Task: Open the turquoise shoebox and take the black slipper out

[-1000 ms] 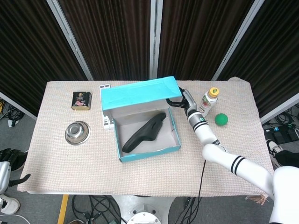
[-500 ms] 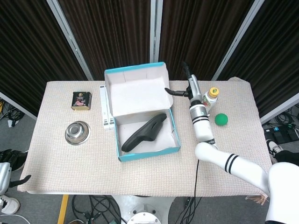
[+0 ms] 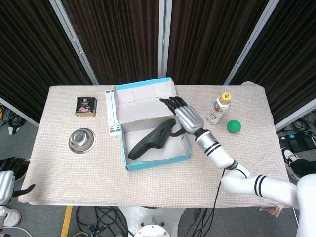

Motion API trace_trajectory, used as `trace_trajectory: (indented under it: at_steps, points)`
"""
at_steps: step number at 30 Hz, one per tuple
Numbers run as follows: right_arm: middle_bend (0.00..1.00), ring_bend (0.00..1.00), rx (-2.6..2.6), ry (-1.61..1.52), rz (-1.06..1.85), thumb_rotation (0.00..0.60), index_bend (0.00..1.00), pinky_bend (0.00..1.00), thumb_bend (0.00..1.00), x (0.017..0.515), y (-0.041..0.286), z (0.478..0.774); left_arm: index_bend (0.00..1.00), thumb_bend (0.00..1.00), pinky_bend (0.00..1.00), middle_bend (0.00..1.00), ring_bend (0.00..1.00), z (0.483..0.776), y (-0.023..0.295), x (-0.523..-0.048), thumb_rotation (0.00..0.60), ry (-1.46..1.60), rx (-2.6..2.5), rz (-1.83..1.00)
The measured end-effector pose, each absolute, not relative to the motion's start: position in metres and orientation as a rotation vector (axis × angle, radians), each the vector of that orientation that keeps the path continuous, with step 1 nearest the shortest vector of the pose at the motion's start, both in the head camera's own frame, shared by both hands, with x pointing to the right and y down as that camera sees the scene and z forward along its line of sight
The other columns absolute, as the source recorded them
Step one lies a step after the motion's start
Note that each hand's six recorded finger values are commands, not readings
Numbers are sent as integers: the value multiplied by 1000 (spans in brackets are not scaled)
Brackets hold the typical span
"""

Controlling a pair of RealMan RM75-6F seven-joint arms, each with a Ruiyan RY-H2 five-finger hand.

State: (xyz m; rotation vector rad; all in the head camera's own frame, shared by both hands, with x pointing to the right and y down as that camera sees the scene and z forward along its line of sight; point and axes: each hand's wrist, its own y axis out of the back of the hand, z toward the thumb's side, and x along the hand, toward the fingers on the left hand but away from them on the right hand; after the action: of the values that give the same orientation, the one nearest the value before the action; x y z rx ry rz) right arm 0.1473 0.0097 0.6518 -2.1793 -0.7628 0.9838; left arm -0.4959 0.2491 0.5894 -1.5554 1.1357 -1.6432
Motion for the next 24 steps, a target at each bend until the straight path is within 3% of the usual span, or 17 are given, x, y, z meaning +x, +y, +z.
trace_trajectory:
  at_steps: [9,18,21,24]
  points:
    - [97,0,-2029,-353,1008,600,44,0,0,98,53,695,310,16,136,245,127,592,254,-501,600,1143,-1558,-1654]
    - [146,0,-1902,-254,1023,600,124,0,2,78,68,717,310,16,136,245,127,597,256,-505,600,1147,-1564,-1662]
    - [263,0,-1848,-238,1034,600,279,0,84,74,71,725,310,16,136,245,127,598,255,-504,600,1148,-1570,-1654]
    - [475,96,-1791,-249,1034,600,579,0,255,69,71,730,310,16,136,245,127,599,256,-505,600,1150,-1570,-1654]
